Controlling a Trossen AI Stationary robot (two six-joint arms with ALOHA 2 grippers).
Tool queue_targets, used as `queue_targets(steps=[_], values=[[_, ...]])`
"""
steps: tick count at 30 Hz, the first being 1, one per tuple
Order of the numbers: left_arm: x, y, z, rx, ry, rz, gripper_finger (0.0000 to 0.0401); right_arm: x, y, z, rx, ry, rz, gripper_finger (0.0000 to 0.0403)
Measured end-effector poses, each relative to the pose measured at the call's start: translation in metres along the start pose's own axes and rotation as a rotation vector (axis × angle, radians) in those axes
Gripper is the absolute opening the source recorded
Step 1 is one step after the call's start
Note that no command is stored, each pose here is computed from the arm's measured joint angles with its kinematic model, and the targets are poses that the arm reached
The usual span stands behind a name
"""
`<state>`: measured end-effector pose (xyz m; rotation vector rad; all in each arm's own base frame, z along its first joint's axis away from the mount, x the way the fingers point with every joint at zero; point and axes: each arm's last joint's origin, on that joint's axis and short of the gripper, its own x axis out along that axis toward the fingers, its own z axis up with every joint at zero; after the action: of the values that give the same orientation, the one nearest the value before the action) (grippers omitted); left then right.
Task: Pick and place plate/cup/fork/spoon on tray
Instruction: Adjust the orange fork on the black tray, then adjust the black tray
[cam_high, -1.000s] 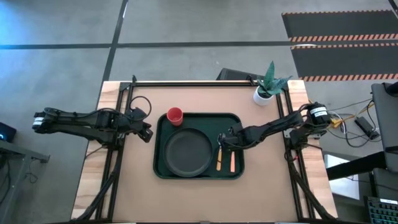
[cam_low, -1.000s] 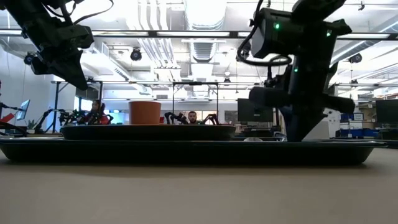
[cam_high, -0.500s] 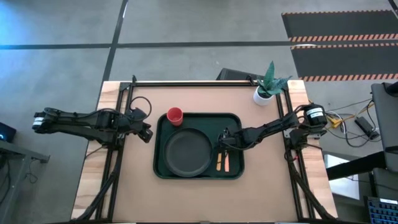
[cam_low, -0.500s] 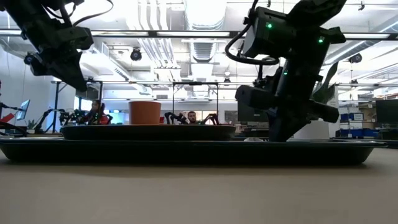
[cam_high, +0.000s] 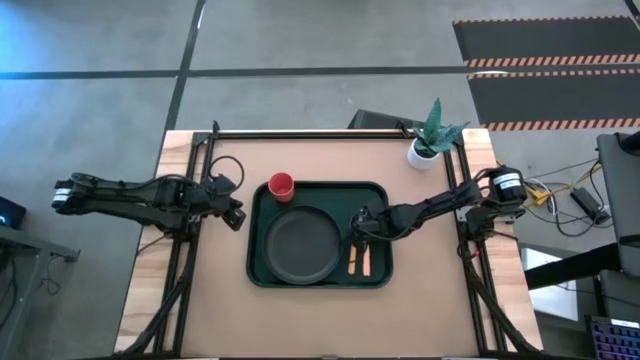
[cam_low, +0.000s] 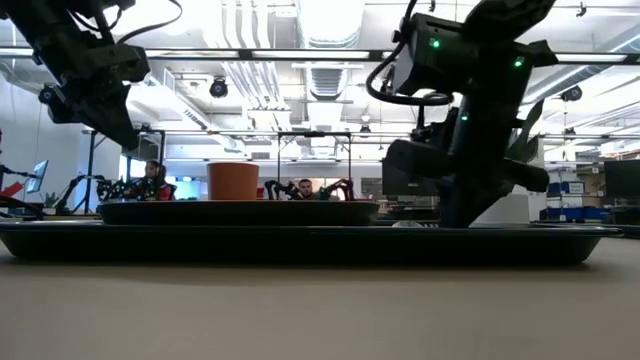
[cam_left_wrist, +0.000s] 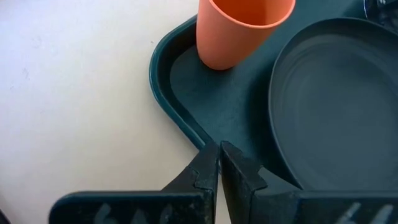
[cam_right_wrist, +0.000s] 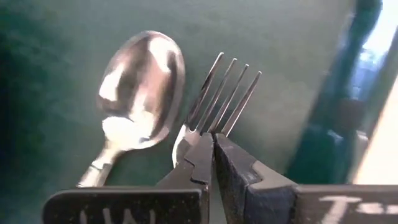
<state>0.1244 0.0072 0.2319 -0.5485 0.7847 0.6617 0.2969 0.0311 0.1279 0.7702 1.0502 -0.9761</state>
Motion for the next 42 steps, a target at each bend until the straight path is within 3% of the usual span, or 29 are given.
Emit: queue_targets(steps=[12, 25, 32, 42], values=[[0.004, 0.002, -0.004, 0.001, 0.016, 0.011, 0.0000, 0.000, -0.002, 0.000, 0.020, -0.002, -0.016, 0.0008], [0.002, 0.002, -0.003, 0.004, 0.006, 0.000, 0.0000, -0.020, 0.005, 0.007, -0.061, 0.018, -0.050, 0.0008], [-0.005, 0.004, -0.002, 0.000, -0.022, -0.028, 0.0000, -0.040, 0.014, 0.016, -0.115, -0.008, -0.043, 0.0008], [-0.040, 0.001, 0.019, 0.162, -0.146, -0.124, 0.0000, -0.091, 0.044, 0.043, -0.299, -0.178, 0.046, 0.0008]])
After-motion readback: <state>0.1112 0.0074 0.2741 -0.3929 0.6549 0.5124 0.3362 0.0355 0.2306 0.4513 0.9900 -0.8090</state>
